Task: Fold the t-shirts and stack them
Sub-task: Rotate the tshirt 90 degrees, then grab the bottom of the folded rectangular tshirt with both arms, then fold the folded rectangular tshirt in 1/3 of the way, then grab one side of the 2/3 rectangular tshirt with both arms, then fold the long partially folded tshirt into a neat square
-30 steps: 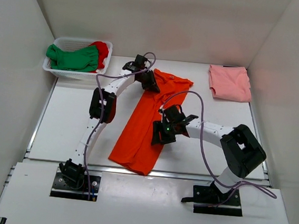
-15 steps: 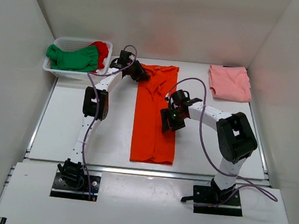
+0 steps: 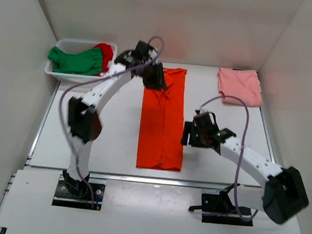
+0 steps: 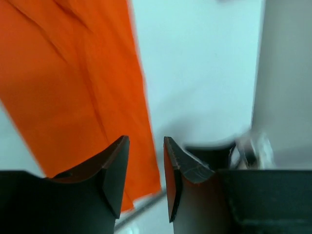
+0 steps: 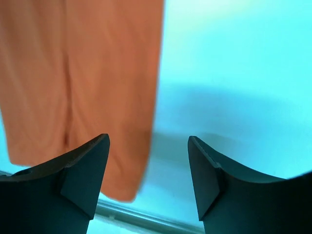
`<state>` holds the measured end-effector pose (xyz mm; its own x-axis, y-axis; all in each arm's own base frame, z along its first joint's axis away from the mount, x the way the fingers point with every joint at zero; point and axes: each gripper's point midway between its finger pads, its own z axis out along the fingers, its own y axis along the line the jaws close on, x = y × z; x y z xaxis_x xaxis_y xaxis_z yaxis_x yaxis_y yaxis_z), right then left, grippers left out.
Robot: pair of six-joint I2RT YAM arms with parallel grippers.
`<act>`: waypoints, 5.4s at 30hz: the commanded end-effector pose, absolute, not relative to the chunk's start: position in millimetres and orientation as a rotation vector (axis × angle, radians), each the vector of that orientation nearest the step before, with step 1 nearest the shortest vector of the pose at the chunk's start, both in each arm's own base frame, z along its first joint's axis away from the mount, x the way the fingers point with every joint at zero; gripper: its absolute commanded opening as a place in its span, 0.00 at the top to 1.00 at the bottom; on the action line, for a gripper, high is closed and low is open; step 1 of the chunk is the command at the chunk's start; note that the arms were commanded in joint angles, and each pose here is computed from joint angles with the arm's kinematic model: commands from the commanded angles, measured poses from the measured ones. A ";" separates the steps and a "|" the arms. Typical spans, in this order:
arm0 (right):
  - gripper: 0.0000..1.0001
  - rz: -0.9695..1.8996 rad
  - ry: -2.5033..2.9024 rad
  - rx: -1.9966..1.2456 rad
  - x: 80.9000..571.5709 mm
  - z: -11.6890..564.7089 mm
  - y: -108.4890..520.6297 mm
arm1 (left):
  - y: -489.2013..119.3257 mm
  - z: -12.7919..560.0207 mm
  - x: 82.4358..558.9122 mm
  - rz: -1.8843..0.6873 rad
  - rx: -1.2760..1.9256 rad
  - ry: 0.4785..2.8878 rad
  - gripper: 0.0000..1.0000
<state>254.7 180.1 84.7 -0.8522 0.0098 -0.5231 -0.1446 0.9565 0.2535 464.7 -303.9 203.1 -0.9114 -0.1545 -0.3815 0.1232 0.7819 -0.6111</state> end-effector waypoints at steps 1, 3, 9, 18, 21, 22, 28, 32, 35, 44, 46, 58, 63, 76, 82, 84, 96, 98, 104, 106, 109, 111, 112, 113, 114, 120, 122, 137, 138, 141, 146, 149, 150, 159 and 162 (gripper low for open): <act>0.37 0.380 2.550 0.197 219.2 61.5 164.4 | -253.8 154.3 346.5 -0.660 0.070 2.700 0.55; 0.37 0.425 2.533 0.215 202.7 59.8 161.2 | -222.2 101.9 286.3 -0.771 -0.139 2.760 0.56; 0.37 0.530 2.522 0.301 172.5 48.1 151.3 | -194.7 64.0 198.1 -0.803 -0.224 2.678 0.51; 0.41 0.684 2.554 0.419 144.6 23.3 172.7 | -205.4 55.6 173.6 -0.961 -0.238 2.540 0.49; 0.41 0.719 2.572 0.405 138.9 19.4 183.7 | -215.1 54.6 170.4 -0.987 -0.250 2.531 0.48; 0.41 0.729 2.574 0.402 138.2 20.9 187.3 | -217.6 54.3 168.9 -0.994 -0.243 2.530 0.48; 0.45 0.679 2.641 0.339 130.1 15.5 197.1 | -225.4 38.8 158.6 -0.904 -0.191 2.640 0.48; 0.47 0.651 2.685 0.319 119.9 5.1 196.4 | -230.8 29.2 148.3 -0.804 -0.143 2.737 0.49; 0.62 0.638 2.711 0.281 116.2 2.4 196.5 | -235.0 22.4 144.1 -0.784 -0.127 2.768 0.60; 1.00 0.589 2.780 0.070 98.5 5.1 189.4 | -220.1 11.6 123.5 -0.692 -0.074 2.836 1.00; 1.00 0.625 2.799 0.036 92.9 9.6 191.7 | -218.2 11.5 118.5 -0.683 -0.068 2.850 1.00; 1.00 0.819 2.642 -0.196 193.3 105.2 209.7 | -243.3 96.6 222.6 -0.882 -0.081 2.739 1.00; 1.00 0.795 2.595 -0.296 260.2 124.0 216.5 | -245.4 107.4 284.6 -0.919 -0.103 2.732 1.00; 1.00 0.632 2.619 -0.170 399.5 107.8 196.9 | -230.8 85.0 406.9 -0.916 -0.237 2.702 1.00; 0.84 0.654 2.550 -0.155 439.5 94.5 193.5 | -228.3 80.8 444.9 -0.941 -0.321 2.626 1.00; 0.73 0.678 2.504 -0.134 450.9 95.1 192.0 | -226.8 87.4 464.2 -1.006 -0.384 2.544 0.94; 0.29 0.520 2.427 0.191 404.9 105.2 152.8 | -209.6 110.7 440.1 -1.207 -0.466 2.306 0.47; 0.36 0.541 2.420 0.230 381.7 101.4 157.1 | -205.6 86.9 407.2 -1.091 -0.449 2.400 0.46; 0.44 0.544 2.428 0.378 318.1 67.6 177.7 | -209.9 53.4 335.4 -0.803 -0.394 2.527 0.44; 0.43 0.551 2.436 0.426 305.3 56.8 182.7 | -205.2 44.9 326.1 -0.766 -0.442 2.512 0.43; 0.40 0.561 2.429 0.469 305.8 50.4 185.8 | -199.5 35.4 316.7 -0.708 -0.498 2.500 0.43; 0.40 0.600 2.426 0.472 308.1 49.6 191.5 | -200.0 34.6 314.4 -0.673 -0.493 2.505 0.43; 0.41 0.603 2.424 0.482 308.6 47.9 191.1 | -201.1 35.0 314.5 -0.661 -0.486 2.503 0.43; 0.41 0.596 2.428 0.487 310.0 45.1 191.6 | -200.2 31.6 315.1 -0.659 -0.503 2.500 0.43; 0.44 0.602 2.435 0.492 310.1 42.6 192.6 | -201.1 32.2 313.8 -0.673 -0.516 2.498 0.42; 0.58 0.637 2.468 0.477 312.4 35.0 204.4 | -213.8 22.8 319.7 -0.682 -0.521 2.504 0.43; 0.68 0.636 2.483 0.455 309.6 34.2 210.3 | -218.3 20.5 319.0 -0.696 -0.526 2.509 0.48; 1.00 0.519 2.666 0.092 187.8 49.8 188.1 | -203.0 22.9 156.8 -0.629 -0.242 2.761 1.00; 1.00 0.520 2.680 0.074 178.4 49.9 187.6 | -205.3 24.0 150.5 -0.652 -0.254 2.757 1.00; 1.00 0.567 2.664 0.039 163.9 62.9 188.5 | -214.9 36.9 130.2 -0.731 -0.250 2.733 1.00; 1.00 0.652 2.642 -0.041 161.7 95.2 197.9 | -211.0 73.5 146.3 -0.814 -0.324 2.625 1.00; 1.00 0.690 2.614 -0.101 176.1 120.7 204.6 | -204.7 107.1 170.6 -0.855 -0.364 2.527 1.00; 1.00 0.720 2.595 -0.147 182.9 133.0 212.6 | -199.8 116.7 182.9 -0.855 -0.391 2.494 1.00; 1.00 0.724 2.530 -0.246 270.9 181.2 227.3 | -179.0 166.1 255.0 -0.894 -0.482 2.360 1.00; 1.00 0.702 2.519 -0.266 301.1 183.9 229.7 | -169.3 171.6 286.7 -0.866 -0.512 2.333 1.00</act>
<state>281.8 231.0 175.0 -0.8735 0.0053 -0.4868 -0.2485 0.8550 0.4552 263.5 -173.9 155.1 -0.7665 -0.5376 -0.3514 -0.1904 0.7127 -0.6751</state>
